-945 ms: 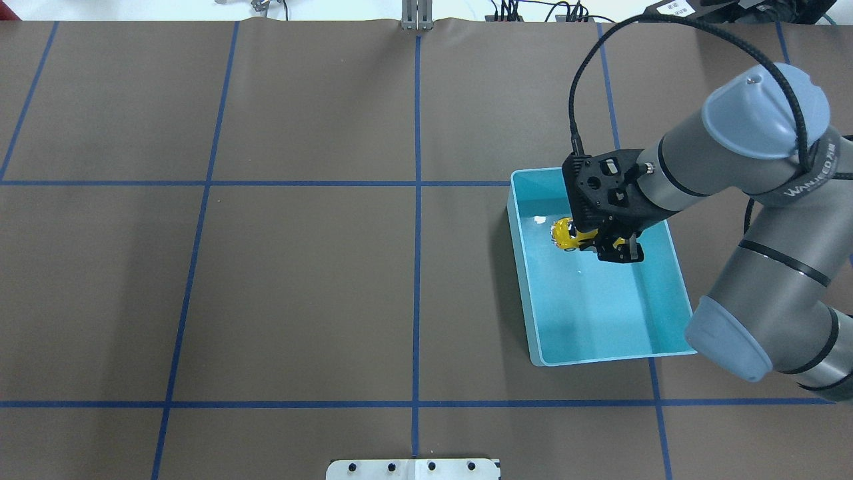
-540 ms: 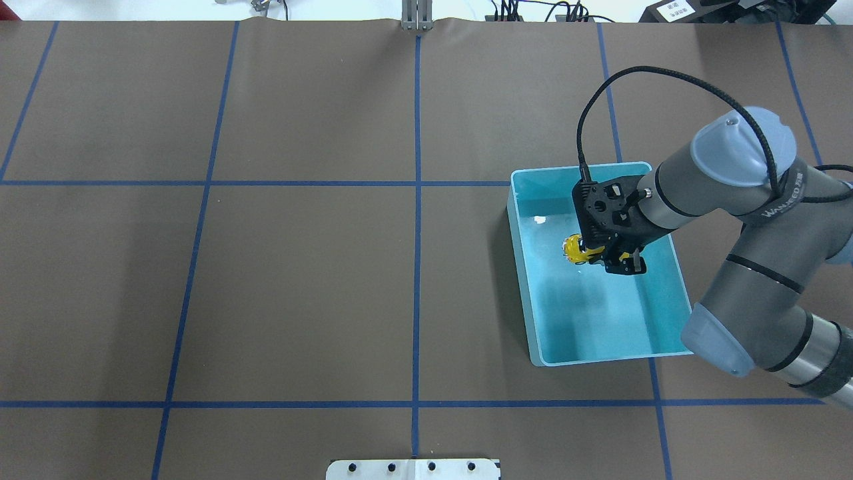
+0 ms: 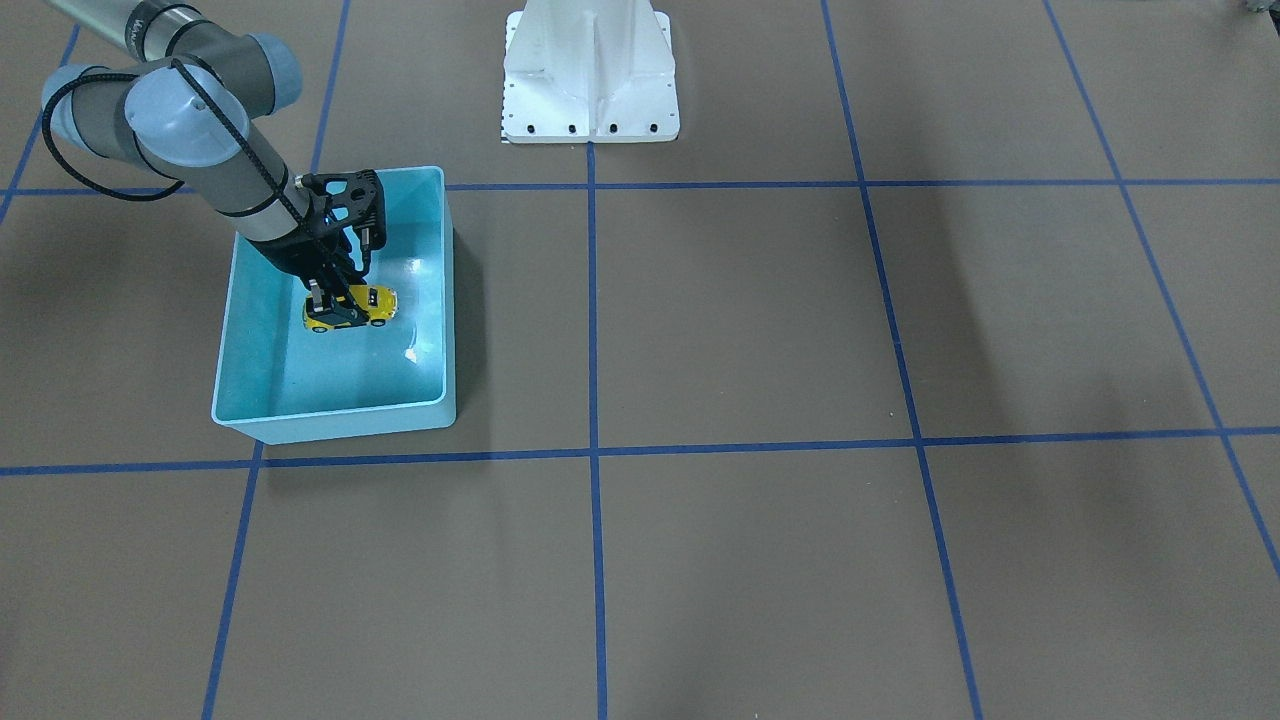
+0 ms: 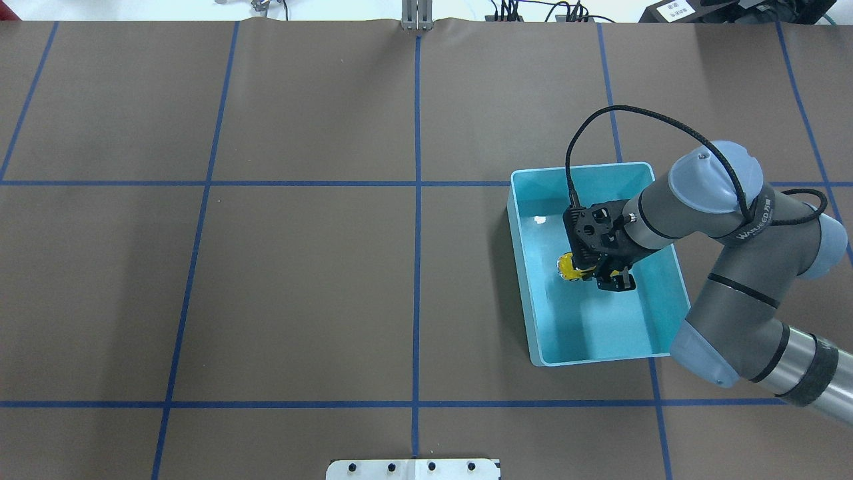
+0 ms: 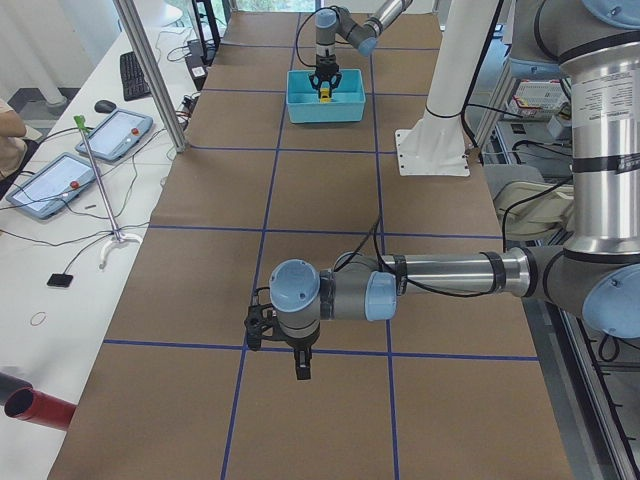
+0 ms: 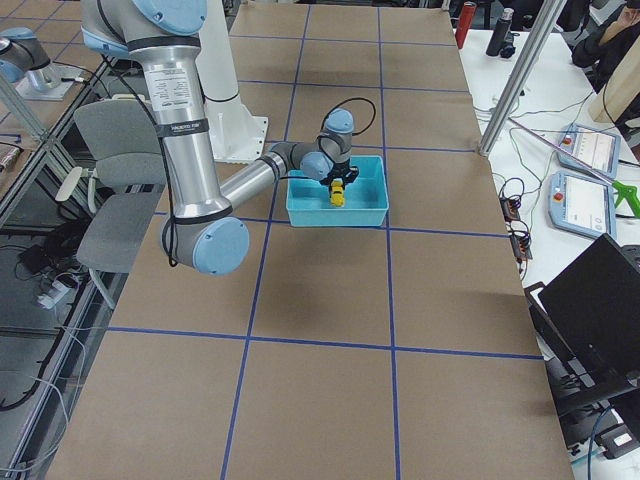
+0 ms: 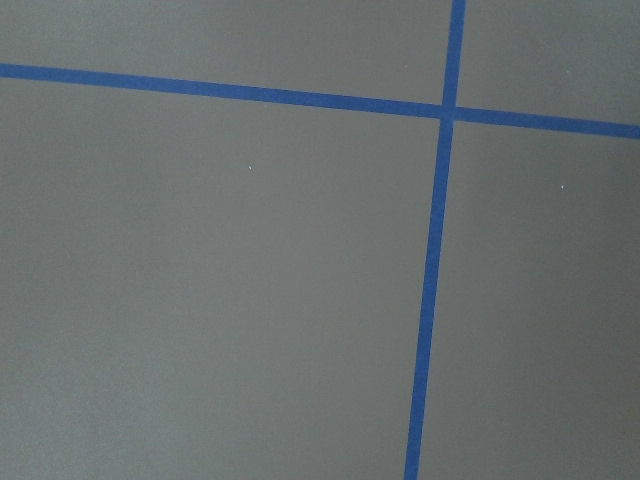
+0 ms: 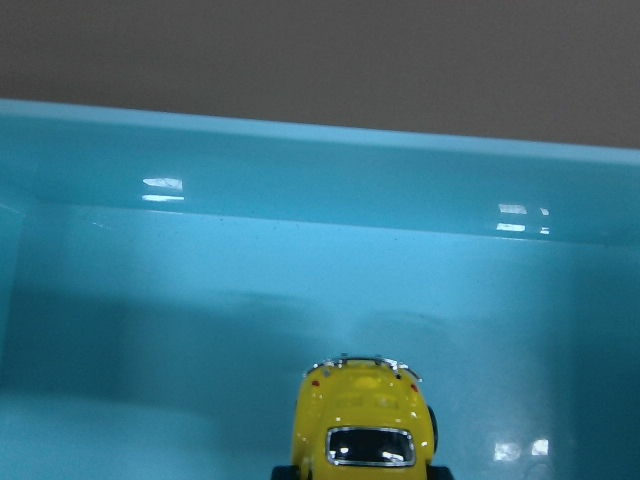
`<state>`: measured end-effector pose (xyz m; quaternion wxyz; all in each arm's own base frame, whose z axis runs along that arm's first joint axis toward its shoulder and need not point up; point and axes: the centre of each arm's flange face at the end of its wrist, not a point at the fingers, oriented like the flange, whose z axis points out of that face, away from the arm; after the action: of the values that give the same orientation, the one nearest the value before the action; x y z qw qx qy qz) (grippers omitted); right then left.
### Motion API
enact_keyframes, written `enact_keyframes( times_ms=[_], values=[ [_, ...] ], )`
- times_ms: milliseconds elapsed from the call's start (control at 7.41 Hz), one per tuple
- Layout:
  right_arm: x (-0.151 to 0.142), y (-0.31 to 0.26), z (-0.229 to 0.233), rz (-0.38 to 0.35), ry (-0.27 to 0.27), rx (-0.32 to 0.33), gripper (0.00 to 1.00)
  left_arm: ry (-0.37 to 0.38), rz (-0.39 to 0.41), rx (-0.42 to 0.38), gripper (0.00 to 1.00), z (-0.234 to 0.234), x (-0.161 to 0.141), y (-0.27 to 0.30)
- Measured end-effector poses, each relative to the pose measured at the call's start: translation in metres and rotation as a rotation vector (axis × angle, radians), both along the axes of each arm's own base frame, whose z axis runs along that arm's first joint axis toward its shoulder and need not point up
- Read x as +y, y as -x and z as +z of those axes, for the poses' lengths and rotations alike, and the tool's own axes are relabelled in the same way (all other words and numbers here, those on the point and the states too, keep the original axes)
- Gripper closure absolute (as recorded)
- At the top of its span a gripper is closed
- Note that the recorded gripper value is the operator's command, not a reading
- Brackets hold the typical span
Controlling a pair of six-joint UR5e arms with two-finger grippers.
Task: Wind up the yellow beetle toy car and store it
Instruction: 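Lower the car into the light-blue bin and open the right gripper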
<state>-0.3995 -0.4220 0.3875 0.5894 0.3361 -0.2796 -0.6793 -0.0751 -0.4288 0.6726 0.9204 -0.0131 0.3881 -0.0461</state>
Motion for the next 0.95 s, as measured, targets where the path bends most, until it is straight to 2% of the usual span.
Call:
enact_keyframes(
  times_ms=[135,270,945],
  values=[
    [0.002,0.000,0.004,-0.002,0.005,0.005,0.72,0.000,0.000,0.000,0.00,0.000,0.000,0.000],
    [0.004,0.000,0.007,-0.005,0.009,0.008,0.01,-0.001,0.001,0.000,0.00,0.000,0.000,0.000],
    [0.005,-0.006,-0.011,-0.004,-0.003,-0.030,0.00,-0.007,0.001,0.000,0.00,-0.003,-0.003,0.000]
  ],
)
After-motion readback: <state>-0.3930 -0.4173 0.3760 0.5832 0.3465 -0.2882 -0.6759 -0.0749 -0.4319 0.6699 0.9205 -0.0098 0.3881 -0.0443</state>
